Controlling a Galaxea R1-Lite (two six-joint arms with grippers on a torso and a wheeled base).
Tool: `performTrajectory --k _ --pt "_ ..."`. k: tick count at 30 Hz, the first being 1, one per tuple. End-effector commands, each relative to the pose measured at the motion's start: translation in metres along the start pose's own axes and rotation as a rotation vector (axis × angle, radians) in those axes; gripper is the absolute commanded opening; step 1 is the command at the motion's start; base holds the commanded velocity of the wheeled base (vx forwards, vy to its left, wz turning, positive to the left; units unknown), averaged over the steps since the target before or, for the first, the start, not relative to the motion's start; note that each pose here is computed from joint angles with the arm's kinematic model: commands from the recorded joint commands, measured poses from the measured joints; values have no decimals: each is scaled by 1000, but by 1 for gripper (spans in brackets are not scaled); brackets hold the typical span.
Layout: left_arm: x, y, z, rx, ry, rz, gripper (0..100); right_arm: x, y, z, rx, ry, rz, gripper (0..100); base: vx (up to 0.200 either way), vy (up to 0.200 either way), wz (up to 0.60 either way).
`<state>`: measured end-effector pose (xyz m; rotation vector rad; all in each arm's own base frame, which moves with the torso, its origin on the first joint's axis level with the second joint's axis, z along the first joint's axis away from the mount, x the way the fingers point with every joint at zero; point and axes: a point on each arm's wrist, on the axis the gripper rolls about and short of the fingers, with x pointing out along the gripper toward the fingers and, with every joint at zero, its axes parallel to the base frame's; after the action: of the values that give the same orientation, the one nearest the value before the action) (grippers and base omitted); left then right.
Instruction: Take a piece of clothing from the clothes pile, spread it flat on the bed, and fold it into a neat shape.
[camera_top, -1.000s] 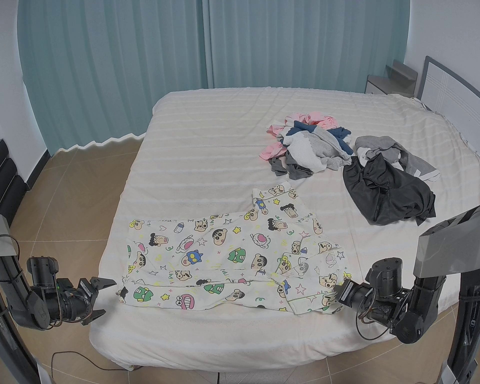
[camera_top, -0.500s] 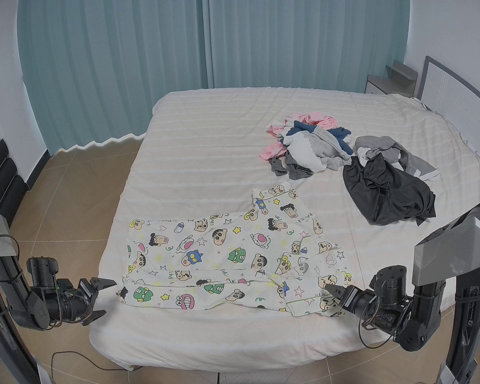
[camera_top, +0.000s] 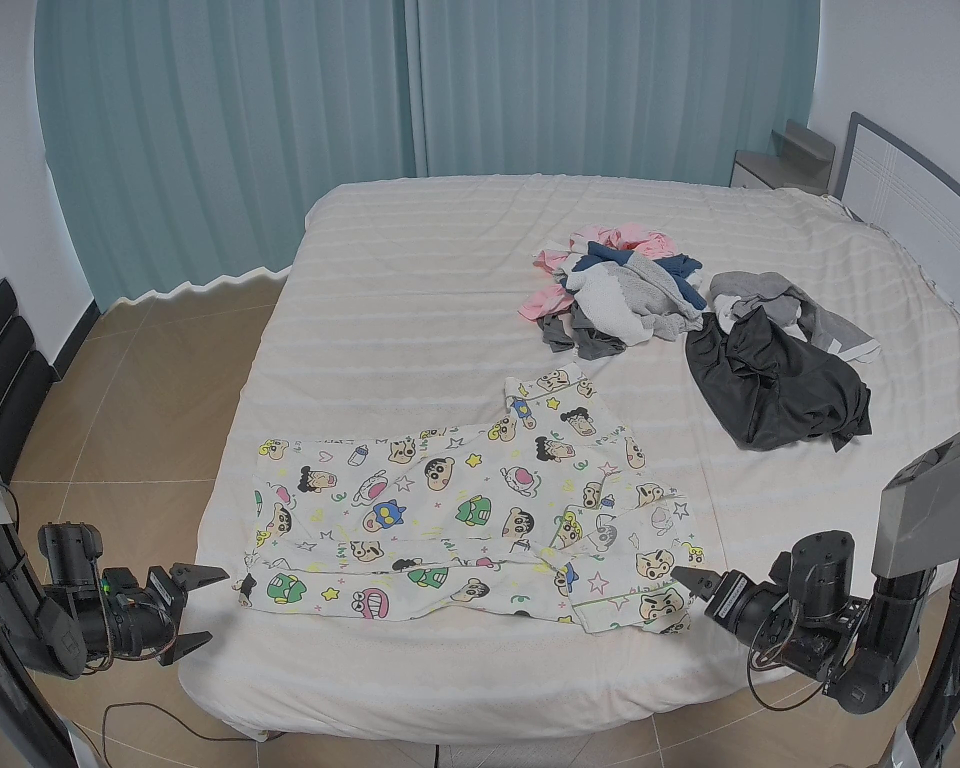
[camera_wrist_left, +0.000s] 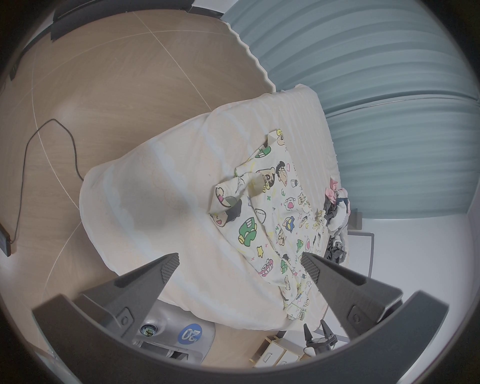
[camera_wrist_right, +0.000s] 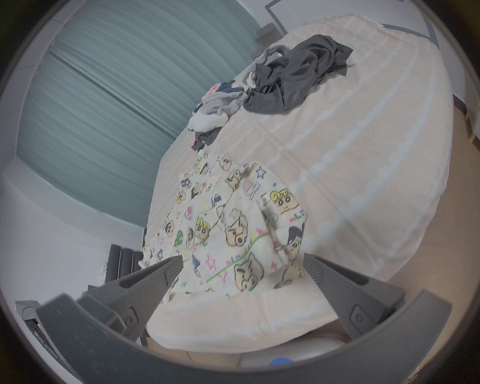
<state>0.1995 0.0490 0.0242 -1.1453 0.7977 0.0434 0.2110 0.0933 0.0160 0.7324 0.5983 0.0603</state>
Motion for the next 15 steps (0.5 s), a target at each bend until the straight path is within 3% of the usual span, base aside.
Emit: performTrajectory --k 1,7,15 --pt "-4 -4 -5 15 6 -11 100 -7 4 -12 -25 41 8 100 0 0 0" --pt "3 -1 -5 16 26 2 100 -1 5 -25 26 95 4 100 0 0 0" --pt "6 -2 -2 19 22 -1 100 4 4 -32 17 118 -7 100 0 0 0"
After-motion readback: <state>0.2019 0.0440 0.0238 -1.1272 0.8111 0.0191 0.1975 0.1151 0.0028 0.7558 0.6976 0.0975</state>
